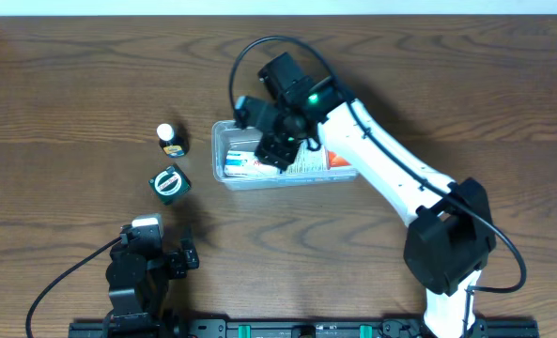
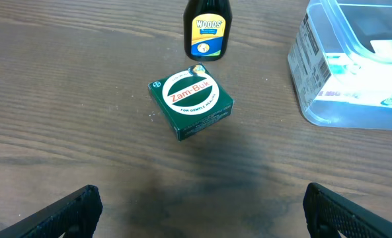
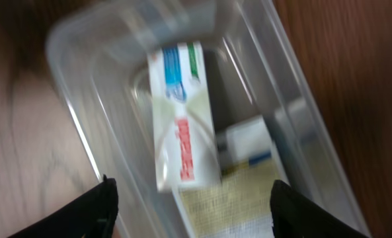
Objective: Pack container
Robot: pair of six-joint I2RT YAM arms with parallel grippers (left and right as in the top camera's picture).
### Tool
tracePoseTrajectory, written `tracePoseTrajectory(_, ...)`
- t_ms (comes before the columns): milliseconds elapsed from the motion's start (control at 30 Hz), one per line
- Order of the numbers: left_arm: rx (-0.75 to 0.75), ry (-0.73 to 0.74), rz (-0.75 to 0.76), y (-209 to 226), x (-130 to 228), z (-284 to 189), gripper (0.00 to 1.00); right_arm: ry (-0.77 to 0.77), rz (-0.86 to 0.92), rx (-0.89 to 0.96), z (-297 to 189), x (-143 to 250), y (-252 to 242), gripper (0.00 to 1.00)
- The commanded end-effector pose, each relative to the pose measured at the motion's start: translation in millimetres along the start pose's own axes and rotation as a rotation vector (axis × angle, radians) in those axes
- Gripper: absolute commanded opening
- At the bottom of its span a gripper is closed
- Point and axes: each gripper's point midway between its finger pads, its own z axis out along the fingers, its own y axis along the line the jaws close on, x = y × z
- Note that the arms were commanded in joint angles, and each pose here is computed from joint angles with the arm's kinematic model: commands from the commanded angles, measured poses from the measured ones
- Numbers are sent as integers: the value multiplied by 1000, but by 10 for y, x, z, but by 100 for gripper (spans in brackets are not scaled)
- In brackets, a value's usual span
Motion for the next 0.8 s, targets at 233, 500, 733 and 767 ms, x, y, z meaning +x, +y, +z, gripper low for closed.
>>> tracePoseTrajectory(233,9,-4,3,-16,-11,-6,98,39,-1,-31,553,84,-62,74)
tracePoseTrajectory(500,8,-4,3,-15,-11,-6,98,53,9,-97,748,146,33,72)
tracePoseTrajectory(733,9,-4,3,-16,-11,-6,98,88,15,-118,894,242,72,68)
tracePoseTrajectory(767,9,-4,3,-16,-11,-6,98,89,15,-118,900,243,72,68)
